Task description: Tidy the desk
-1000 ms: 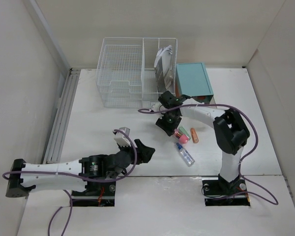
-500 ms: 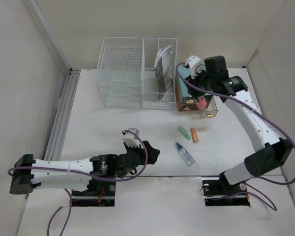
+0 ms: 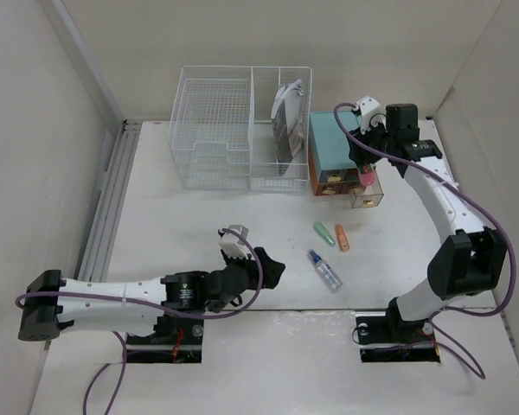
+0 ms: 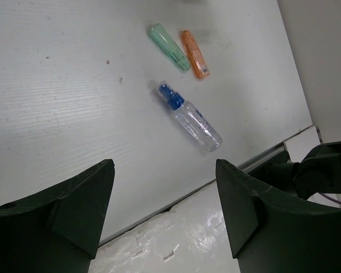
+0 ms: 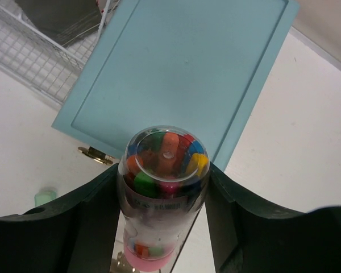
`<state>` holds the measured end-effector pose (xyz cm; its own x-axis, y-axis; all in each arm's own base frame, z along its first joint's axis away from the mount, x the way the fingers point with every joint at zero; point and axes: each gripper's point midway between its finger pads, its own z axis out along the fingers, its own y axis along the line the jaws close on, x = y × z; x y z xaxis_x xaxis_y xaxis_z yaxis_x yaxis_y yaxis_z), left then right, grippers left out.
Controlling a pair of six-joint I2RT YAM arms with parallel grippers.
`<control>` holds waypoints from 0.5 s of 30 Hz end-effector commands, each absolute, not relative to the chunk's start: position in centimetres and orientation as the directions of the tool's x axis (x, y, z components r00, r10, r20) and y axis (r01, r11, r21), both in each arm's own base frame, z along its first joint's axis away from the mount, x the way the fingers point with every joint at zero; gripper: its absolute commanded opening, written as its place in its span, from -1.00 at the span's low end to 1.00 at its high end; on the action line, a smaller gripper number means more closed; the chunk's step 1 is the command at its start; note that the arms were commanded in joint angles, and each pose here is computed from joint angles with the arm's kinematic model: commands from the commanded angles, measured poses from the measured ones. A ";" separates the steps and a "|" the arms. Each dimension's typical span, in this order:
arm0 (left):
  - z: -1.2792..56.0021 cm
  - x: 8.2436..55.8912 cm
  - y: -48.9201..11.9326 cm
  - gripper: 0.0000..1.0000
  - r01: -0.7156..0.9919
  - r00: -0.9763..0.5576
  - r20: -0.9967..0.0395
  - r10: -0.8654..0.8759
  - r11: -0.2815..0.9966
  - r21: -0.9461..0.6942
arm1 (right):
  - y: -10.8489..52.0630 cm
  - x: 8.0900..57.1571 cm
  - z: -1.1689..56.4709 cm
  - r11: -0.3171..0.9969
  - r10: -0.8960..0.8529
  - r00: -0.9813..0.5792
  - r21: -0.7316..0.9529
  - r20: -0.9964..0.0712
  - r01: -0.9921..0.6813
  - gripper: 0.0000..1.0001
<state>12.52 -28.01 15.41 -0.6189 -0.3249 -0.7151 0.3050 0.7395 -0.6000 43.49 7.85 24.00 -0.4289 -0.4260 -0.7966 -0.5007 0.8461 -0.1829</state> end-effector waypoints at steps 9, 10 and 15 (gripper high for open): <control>16.9 12.5 -28.8 0.37 0.317 -0.611 -0.702 -0.366 0.699 -0.641 | 8.2 43.2 22.4 0.837 -0.406 -0.394 -0.162 -0.824 -0.523 -1.00; 17.1 12.5 -28.7 0.37 0.318 -0.610 -0.699 -0.373 0.693 -0.647 | 8.1 42.7 21.9 0.832 -0.417 -0.414 -0.156 -0.809 -0.532 -1.00; 17.1 12.5 -28.7 0.37 0.323 -0.607 -0.705 -0.366 0.697 -0.640 | 7.5 41.2 20.3 0.834 -0.435 -0.484 -0.137 -0.760 -0.534 -1.00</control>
